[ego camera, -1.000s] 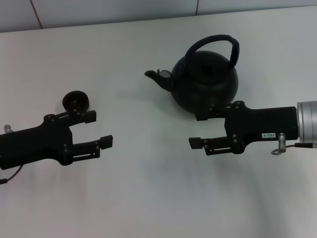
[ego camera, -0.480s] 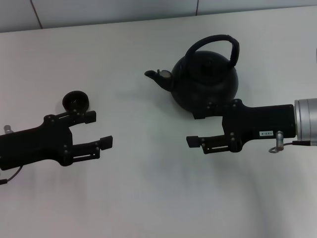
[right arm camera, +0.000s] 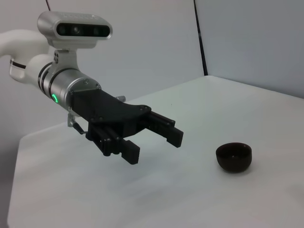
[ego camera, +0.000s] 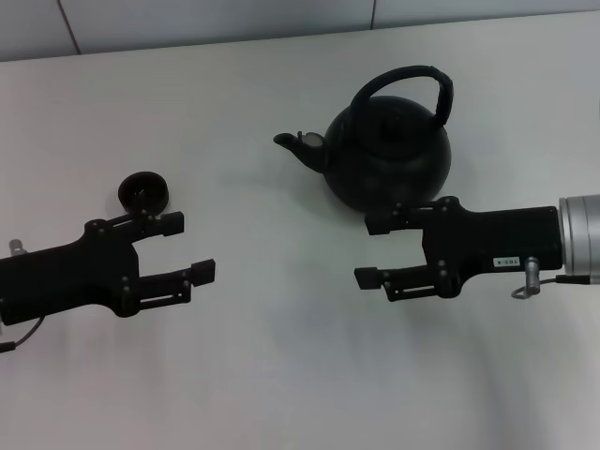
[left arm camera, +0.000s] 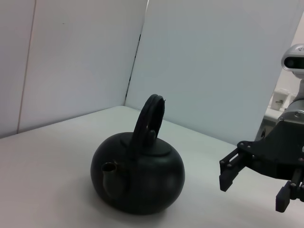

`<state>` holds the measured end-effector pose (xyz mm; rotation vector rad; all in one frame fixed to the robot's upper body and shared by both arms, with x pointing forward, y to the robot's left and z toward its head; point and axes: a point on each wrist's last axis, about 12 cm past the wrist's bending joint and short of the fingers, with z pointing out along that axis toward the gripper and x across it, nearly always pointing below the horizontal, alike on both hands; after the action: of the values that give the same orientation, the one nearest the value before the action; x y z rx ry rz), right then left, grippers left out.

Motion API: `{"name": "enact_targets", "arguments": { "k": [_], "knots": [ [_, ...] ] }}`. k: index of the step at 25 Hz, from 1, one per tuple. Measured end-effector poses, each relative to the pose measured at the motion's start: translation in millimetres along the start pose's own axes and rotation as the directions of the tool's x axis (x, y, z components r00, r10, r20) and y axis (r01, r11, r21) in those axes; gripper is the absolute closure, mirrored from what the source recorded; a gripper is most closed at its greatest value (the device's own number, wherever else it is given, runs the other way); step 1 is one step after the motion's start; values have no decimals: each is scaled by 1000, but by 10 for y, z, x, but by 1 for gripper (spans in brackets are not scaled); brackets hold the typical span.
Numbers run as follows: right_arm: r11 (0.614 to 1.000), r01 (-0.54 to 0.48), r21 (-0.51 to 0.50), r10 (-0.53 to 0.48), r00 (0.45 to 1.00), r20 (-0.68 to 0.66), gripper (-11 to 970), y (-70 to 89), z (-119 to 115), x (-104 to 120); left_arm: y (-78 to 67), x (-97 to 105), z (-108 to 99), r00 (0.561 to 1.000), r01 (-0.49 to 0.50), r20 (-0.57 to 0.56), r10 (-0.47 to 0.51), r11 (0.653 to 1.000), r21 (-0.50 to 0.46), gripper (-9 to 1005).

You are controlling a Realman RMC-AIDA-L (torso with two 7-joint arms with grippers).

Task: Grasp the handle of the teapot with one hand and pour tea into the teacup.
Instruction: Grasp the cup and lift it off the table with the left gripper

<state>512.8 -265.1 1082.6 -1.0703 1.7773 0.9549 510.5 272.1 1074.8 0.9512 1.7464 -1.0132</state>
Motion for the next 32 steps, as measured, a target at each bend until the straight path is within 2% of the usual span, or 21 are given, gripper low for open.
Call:
{"name": "enact_targets", "arguments": {
  "k": [11, 16, 17, 21, 22, 23, 24, 27, 28, 30, 31, 32],
  "knots": [
    [1000, -22, -17, 22, 1000, 1, 198, 61, -32, 68, -41, 28, 9, 1000, 8, -1, -8, 1000, 18, 200],
    [1000, -20, -17, 20, 1000, 1, 199, 57, -26, 62, 20, 14, 30, 1000, 9, 6, -9, 1000, -28, 205],
    [1000, -20, -17, 20, 1000, 1, 199, 57, -26, 62, 62, 18, 59, 1000, 18, 16, -17, 997, -69, 206],
    [1000, -15, -18, 15, 1000, 2, 198, 49, -10, 44, 94, 28, 97, 999, 25, 31, -22, 994, -103, 210],
    [1000, -15, -18, 15, 1000, 2, 198, 49, -10, 44, 135, 45, 157, 998, 24, 68, -13, 987, -157, 211],
    [1000, -15, -18, 15, 1000, 2, 198, 48, -7, 42, 135, 45, 157, 998, 24, 68, -13, 987, -157, 212],
    [1000, -14, -18, 14, 1000, 2, 198, 46, -4, 39, 158, 108, 199, 985, -17, 162, 61, 965, -262, 212],
    [1000, -13, -15, 13, 1000, 12, 199, 39, -1, 22, 160, 122, 197, 982, -26, 175, 78, 959, -283, 215],
    [1000, -13, -14, 14, 1000, 19, 199, 37, 0, 14, 154, 215, 201, 970, -48, 206, 130, 932, -359, 216],
    [1000, -15, -11, 15, 999, 30, 199, 32, -1, 3, 155, 275, 202, 967, -52, 208, 145, 916, -399, 218],
    [1000, -15, -7, 15, 999, 39, 199, 24, -6, -10, 168, 334, 195, 967, -49, 202, 154, 895, -444, 219],
    [1000, -15, -7, 15, 999, 39, 199, 24, -6, -10, 168, 334, 195, 967, -49, 202, 154, 895, -444, 220]
  ]
}}
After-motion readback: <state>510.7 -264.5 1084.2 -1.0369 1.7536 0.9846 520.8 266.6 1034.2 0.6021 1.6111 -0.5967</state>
